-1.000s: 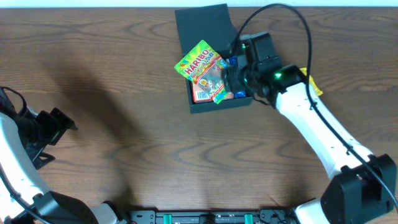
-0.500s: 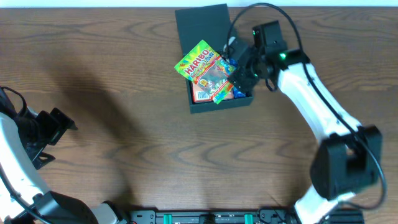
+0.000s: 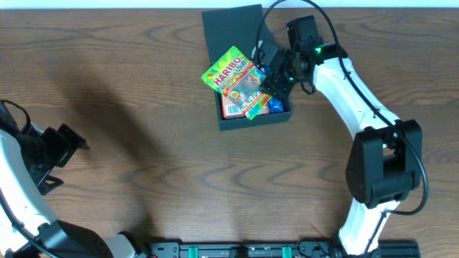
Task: Pack container
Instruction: 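Push the Haribo bag down flat into the box with the right gripper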
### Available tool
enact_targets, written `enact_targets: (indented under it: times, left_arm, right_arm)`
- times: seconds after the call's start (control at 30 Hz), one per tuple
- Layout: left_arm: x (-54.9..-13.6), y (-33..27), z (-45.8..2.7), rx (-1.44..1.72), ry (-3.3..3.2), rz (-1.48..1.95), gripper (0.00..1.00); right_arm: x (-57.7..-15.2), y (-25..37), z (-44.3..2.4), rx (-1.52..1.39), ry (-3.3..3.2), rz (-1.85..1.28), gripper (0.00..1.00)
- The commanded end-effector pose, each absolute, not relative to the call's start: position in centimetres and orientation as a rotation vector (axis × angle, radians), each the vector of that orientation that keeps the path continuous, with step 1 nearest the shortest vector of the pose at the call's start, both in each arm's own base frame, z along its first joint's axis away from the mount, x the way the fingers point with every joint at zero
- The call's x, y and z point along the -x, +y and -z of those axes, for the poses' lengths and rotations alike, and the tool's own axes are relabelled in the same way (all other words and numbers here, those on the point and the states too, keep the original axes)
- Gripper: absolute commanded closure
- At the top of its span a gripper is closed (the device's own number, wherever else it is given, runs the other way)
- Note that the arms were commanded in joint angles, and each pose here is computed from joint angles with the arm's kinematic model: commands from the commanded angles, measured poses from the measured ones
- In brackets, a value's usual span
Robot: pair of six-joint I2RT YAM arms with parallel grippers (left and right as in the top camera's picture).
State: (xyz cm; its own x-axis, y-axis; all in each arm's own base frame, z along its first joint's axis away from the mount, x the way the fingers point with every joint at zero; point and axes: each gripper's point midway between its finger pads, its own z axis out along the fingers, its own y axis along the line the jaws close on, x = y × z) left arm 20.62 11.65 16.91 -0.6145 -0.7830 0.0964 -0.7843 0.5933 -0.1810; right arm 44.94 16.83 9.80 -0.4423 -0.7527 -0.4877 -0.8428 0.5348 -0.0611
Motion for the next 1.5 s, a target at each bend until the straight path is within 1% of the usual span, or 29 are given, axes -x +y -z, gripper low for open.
enact_targets:
  times: [0.0,0.13,0.43,0.5,0.53,0.6,0.67,0.8,0.87,0.97,1.07,1.1,1.17,1.2,1.33,1.47]
  left_arm:
    - [-20.6,11.9,-17.2,-1.385,-2.807,-0.315,0.05]
    - [-20.6,11.9,-17.2,-1.385,-2.807,-0.314,0.05]
    - [-20.6,11.9,-17.2,-1.385,-2.807,-0.314,0.05]
    - [-20.6,11.9,-17.2,-1.385,-2.807,-0.315,0.05]
    - [-20.6,11.9,-17.2,-1.385,-2.807,-0.314,0.05]
    - [-20.6,11.9,-17.2,-1.385,-2.807,-0.314,0.05]
    - [-20.6,11.9,-17.2,-1.385,-2.807,-0.314,0.05]
    - [-20.7,11.9,-17.2,-1.385,-2.807,-0.315,0.05]
    - [-20.6,11.9,-17.2,-1.385,-2.807,-0.314,0.05]
    - [-20.7,11.9,-17.2,-1.385,-2.808,-0.314,0.05]
    - [-20.6,11.9,-17.2,-1.385,-2.807,-0.314,0.05]
    - [-20.7,11.9,-17.2,-1.385,-2.807,-0.315,0.05]
    - [-20.6,11.9,-17.2,-1.385,-2.807,-0.315,0.05]
    - [-20.6,11.9,-17.2,-1.385,-2.807,-0.314,0.05]
    - [-20.6,11.9,-17.2,-1.385,-2.807,-0.314,0.05]
    - [-20.6,11.9,-17.2,-1.385,-2.807,-0.314,0.05]
  right_arm:
    - [-45.3,16.2,-9.3,1.321,2.310,-0.282,0.23]
    - [-44.4,16.3,-8.4,1.359,2.301,-0.395,0.24]
    - [-43.4,16.5,-8.4,1.347,2.296,-0.534,0.36]
    - [-43.1,16.4,-8.3,1.349,2.310,-0.544,0.42]
    - [-42.9,16.4,-8.2,1.349,2.317,-0.548,0.50]
    - [-42.7,16.3,-8.2,1.350,2.326,-0.554,0.70]
    - [-42.5,16.3,-8.1,1.351,2.332,-0.558,0.73]
    - [-41.8,16.6,-8.2,1.353,2.348,-0.603,0.89]
    - [-41.2,17.0,-8.4,1.340,2.352,-0.663,0.92]
    - [-40.8,17.7,-8.7,1.289,2.370,-0.729,0.99]
    - [-40.7,18.4,-8.9,1.284,2.365,-0.744,0.98]
    - [-41.2,18.4,-8.9,1.288,2.351,-0.719,0.96]
    - [-42.0,18.2,-8.8,1.289,2.334,-0.667,0.57]
    - [-42.6,18.0,-8.9,1.288,2.324,-0.633,0.46]
    - [-44.1,17.6,-9.0,1.278,2.289,-0.558,0.37]
    - [-44.8,16.9,-9.2,1.255,2.283,-0.542,0.34]
